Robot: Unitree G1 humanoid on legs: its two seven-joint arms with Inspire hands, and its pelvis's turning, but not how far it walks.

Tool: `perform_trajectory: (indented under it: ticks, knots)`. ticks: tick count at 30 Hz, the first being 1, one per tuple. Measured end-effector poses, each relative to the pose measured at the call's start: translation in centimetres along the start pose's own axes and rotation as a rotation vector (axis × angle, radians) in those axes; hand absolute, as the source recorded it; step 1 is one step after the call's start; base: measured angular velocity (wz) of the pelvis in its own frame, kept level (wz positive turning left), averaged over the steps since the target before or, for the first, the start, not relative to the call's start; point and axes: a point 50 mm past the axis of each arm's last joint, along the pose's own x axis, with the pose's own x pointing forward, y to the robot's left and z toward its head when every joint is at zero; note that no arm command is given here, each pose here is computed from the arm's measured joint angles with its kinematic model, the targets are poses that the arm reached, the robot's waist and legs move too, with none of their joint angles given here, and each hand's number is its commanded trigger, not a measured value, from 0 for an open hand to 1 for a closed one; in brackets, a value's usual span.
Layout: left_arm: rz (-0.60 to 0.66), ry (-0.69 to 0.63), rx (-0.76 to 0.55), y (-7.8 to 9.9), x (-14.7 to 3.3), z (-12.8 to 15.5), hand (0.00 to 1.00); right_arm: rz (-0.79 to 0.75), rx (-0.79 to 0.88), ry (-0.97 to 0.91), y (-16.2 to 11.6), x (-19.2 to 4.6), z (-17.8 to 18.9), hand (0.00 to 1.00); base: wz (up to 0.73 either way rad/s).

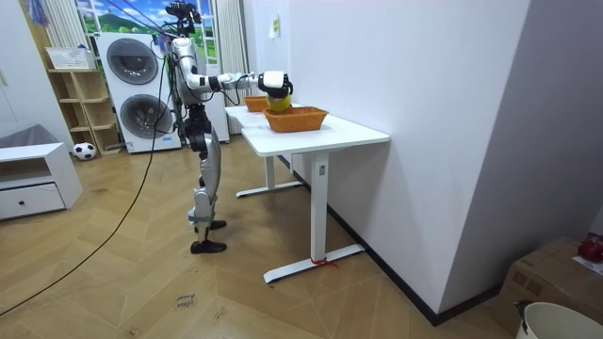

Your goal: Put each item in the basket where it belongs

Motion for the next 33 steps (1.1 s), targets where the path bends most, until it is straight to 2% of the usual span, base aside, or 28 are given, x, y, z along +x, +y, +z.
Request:
perform_trajectory:
  ticks: [11, 12, 14, 15, 33]
  knots:
    - [-0.002, 0.016, 0.002, 0.0, 0.0, -0.2, 0.00, 0.000, -0.003, 0.000, 0.0, 0.0, 0.0, 1.00, 0.00]
    - [-0.002, 0.017, 0.003, 0.0, 0.0, -0.2, 0.00, 0.000, -0.003, 0.001, 0.0, 0.0, 0.0, 0.93, 0.00]
    - [-0.003, 0.018, 0.003, 0.0, 0.0, -0.3, 0.00, 0.003, -0.003, 0.011, 0.1, 0.0, -0.3, 0.35, 0.00]
    - [-0.003, 0.019, 0.003, 0.0, 0.0, -0.3, 0.00, 0.006, -0.003, 0.022, 0.1, 0.0, -0.5, 0.00, 0.00]
    - [-0.009, 0.032, 0.004, -0.3, -0.1, -0.6, 0.00, 0.011, -0.011, 0.039, 0.3, -0.1, -1.0, 0.00, 0.00]
